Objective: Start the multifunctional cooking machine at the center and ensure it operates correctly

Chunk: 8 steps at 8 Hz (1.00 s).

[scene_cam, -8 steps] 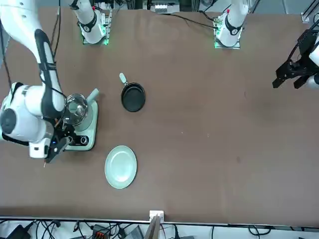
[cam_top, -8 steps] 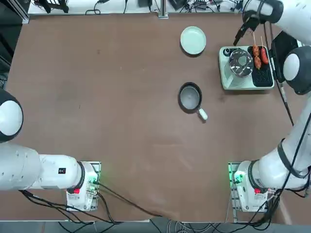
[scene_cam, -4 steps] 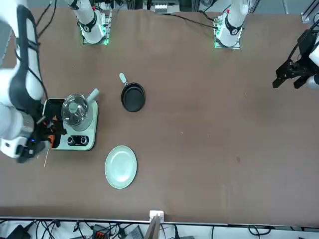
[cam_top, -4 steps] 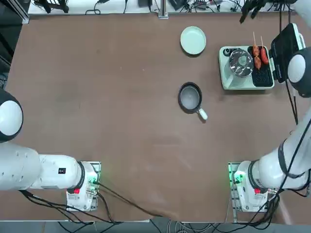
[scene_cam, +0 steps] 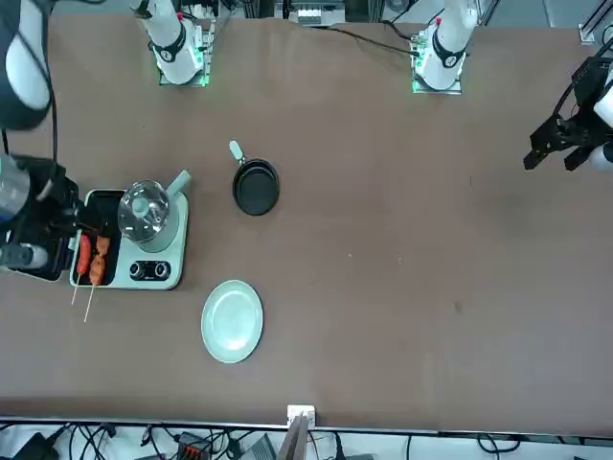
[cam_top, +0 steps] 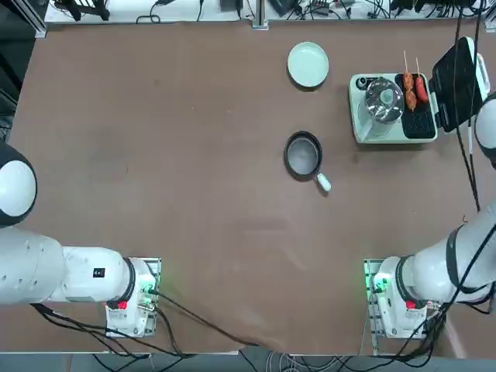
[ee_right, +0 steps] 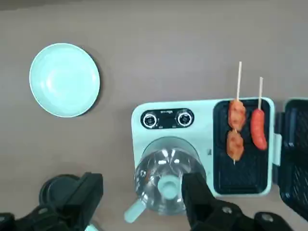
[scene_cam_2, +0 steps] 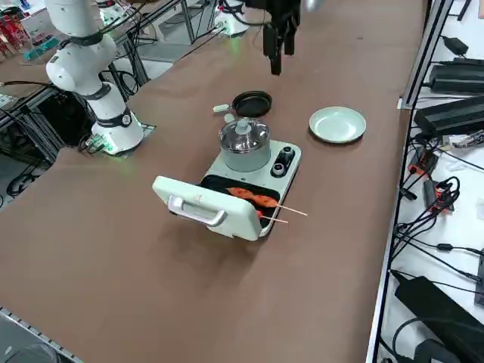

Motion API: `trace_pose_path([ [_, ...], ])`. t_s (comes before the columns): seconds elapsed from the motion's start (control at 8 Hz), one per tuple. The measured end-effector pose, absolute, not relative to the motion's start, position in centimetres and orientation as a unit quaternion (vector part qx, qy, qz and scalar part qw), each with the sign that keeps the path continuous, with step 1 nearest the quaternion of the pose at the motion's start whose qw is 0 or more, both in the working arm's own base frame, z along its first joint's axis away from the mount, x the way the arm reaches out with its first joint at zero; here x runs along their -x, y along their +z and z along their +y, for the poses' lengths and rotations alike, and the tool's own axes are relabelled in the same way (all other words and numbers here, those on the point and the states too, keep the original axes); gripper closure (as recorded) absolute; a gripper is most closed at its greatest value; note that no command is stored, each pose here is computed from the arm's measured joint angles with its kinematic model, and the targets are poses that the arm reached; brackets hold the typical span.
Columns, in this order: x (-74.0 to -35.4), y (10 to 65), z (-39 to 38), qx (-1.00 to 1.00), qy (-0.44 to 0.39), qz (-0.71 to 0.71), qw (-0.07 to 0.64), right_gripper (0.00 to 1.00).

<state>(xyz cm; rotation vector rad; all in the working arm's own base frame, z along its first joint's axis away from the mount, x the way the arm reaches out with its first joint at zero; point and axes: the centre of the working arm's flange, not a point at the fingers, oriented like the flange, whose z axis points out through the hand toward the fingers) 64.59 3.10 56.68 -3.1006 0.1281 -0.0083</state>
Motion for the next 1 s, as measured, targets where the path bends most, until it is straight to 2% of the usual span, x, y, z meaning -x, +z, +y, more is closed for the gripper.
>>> trace_pose_path([
  [0.62, -56.0, 62.3, 3.0, 0.998, -0.021, 0.046, 0.021, 0.00],
  [1.0, -54.7, 62.7, 2.8, 0.999, -0.021, 0.040, 0.023, 0.00],
])
